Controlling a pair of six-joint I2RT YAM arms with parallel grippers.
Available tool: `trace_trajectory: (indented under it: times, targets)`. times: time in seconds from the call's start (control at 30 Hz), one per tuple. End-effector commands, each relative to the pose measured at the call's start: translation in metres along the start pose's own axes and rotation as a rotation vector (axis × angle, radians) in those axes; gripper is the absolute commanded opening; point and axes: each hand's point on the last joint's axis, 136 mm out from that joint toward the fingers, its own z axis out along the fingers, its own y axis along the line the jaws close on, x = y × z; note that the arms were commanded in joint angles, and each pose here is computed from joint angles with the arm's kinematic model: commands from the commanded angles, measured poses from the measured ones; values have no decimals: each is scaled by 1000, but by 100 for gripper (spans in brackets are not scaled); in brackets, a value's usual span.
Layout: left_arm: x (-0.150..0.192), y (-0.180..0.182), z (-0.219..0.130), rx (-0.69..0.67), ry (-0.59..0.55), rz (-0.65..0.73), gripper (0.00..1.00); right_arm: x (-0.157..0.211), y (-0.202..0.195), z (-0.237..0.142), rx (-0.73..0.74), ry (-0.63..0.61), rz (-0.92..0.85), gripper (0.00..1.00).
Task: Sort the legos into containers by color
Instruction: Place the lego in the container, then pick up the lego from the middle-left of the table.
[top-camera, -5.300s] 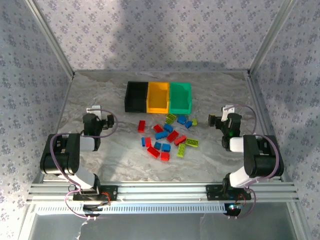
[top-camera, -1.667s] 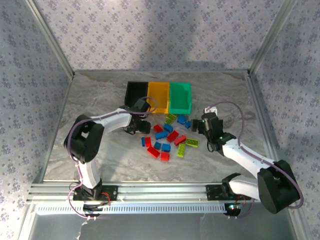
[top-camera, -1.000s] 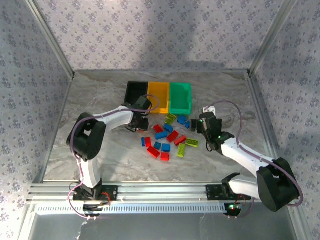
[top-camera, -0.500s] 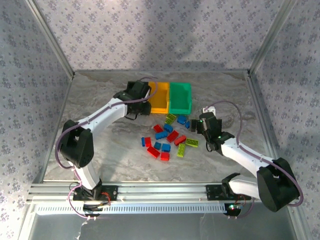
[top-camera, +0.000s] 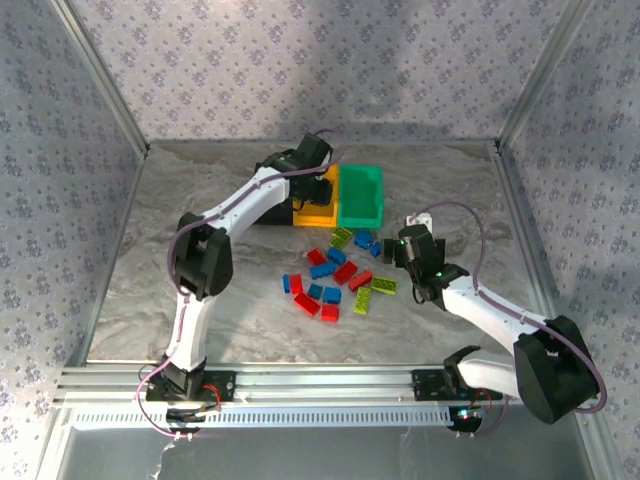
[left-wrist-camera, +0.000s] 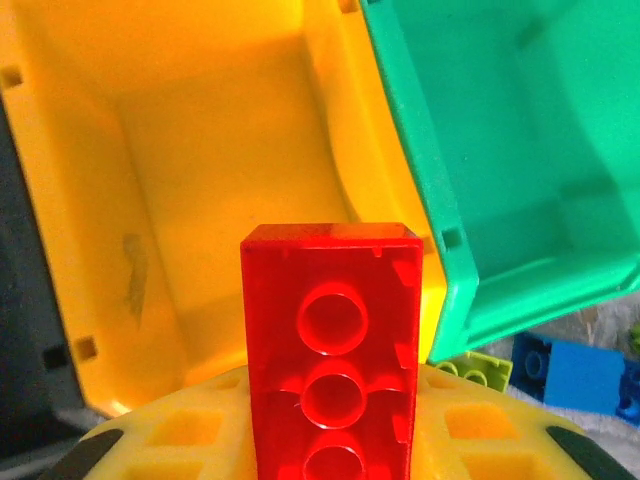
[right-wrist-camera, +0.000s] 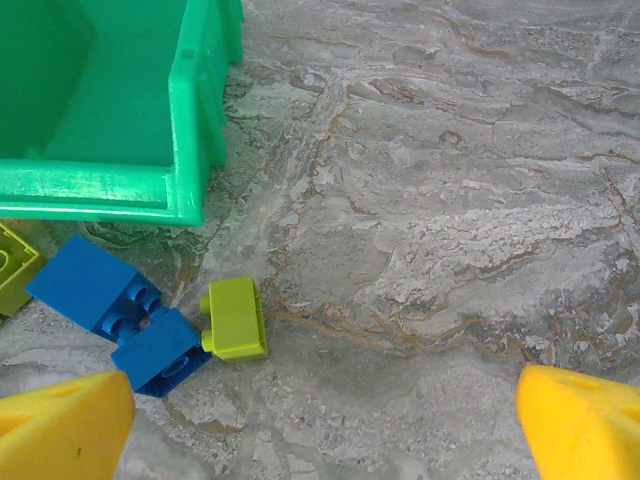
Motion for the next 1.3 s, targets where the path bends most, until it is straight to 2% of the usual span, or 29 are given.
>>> trace_trajectory:
  times: [0.0, 0.17, 0.3, 0.37, 0.5, 0.7, 0.8, 1.0, 1.13, 1.27]
  targets:
    - [-7, 0, 3, -17, 21, 26, 34, -12, 0, -6, 7, -29, 8, 100]
    - [-5, 8, 30, -80, 94, 33, 41, -13, -1, -7, 11, -30, 7, 100]
    - [-3, 12, 38, -99, 99, 34, 47, -14, -2, -9, 9, -38, 12, 100]
    - [-2, 12, 39, -95, 101, 36, 46, -14, -1, -9, 8, -39, 12, 100]
    - [-2, 10, 29, -99, 97, 41, 48, -14, -1, -9, 3, -38, 14, 100]
    - [-3, -9, -13, -72, 7, 75, 50, -13, 0, -7, 4, -32, 10, 100]
    - [14, -21, -30, -52, -15, 99, 52, -13, 1, -7, 1, -33, 12, 100]
    - [69, -46, -43, 43, -17, 133, 62, -11, 2, -4, 2, -23, 12, 100]
    - [99, -66, -45, 111, 36, 159, 65, -9, 3, -1, 0, -16, 9, 100]
    - [128, -100, -47, 170, 77, 263, 69, -10, 1, 1, 25, -11, -1, 100]
